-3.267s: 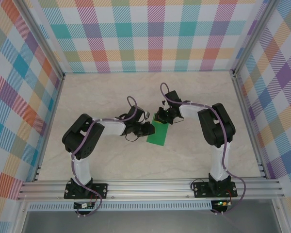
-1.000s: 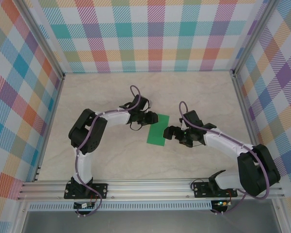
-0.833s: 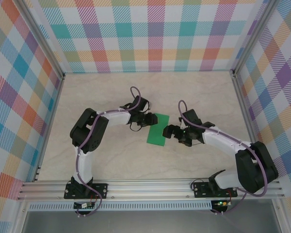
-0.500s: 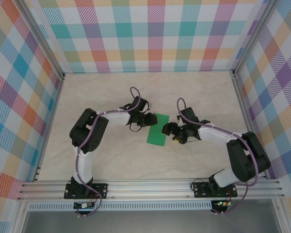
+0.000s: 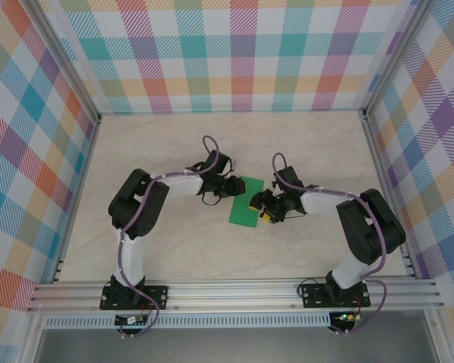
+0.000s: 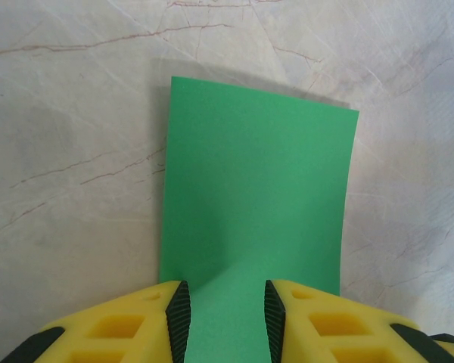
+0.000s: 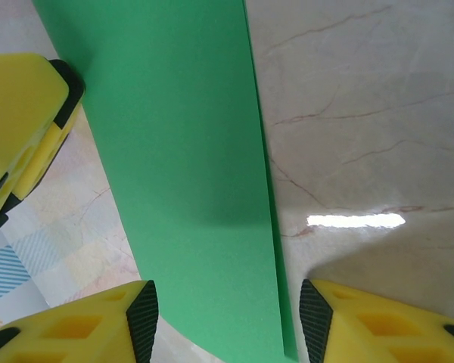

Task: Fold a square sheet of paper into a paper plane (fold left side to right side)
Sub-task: Fold the triangle a second time at the center of the table.

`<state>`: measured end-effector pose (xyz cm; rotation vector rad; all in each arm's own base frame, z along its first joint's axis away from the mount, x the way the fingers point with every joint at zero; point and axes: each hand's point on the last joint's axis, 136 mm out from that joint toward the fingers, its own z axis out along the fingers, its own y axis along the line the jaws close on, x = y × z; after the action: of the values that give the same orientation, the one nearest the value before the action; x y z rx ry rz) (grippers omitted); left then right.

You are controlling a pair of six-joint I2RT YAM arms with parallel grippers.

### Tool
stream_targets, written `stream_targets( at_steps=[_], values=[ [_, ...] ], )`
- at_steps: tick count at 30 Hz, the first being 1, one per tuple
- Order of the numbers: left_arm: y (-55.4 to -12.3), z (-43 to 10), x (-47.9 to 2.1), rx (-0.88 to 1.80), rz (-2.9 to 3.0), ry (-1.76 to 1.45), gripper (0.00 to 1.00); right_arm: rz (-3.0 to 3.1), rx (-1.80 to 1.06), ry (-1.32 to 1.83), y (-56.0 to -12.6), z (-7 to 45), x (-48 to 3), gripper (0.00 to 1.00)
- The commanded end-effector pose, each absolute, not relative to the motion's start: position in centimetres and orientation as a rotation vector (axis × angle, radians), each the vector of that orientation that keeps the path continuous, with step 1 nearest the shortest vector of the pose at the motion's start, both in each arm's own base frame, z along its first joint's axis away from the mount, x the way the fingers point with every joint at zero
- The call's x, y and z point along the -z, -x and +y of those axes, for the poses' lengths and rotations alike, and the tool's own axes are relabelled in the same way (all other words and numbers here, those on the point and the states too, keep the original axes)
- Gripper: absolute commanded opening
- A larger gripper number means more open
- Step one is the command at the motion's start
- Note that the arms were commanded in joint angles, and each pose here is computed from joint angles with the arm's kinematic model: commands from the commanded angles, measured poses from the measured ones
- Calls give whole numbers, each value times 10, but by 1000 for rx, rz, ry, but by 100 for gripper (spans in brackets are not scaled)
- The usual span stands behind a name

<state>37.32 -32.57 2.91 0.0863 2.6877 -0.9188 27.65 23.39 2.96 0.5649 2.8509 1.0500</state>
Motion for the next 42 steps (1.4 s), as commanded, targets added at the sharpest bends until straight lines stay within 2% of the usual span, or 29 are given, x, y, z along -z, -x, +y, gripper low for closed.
stream_targets(
  at_steps=[1,20,32,38,42],
  values=[
    [-359,-312,-7,859,2769,-80,35,2845,-1099,-549,-280,245,-33,53],
    [-360,-314,-12,869,2760,-87,35,2796,-1141,-481,-290,256,-41,46],
    [-361,-317,-28,907,2727,-111,35,2804,-1081,-471,-293,251,-43,47],
    [-369,-318,-84,1006,2596,-156,48,2814,-1096,-485,-299,252,-41,46],
    [-369,-301,-119,970,2529,-170,57,2801,-1091,-487,-310,247,-48,46]
  ],
)
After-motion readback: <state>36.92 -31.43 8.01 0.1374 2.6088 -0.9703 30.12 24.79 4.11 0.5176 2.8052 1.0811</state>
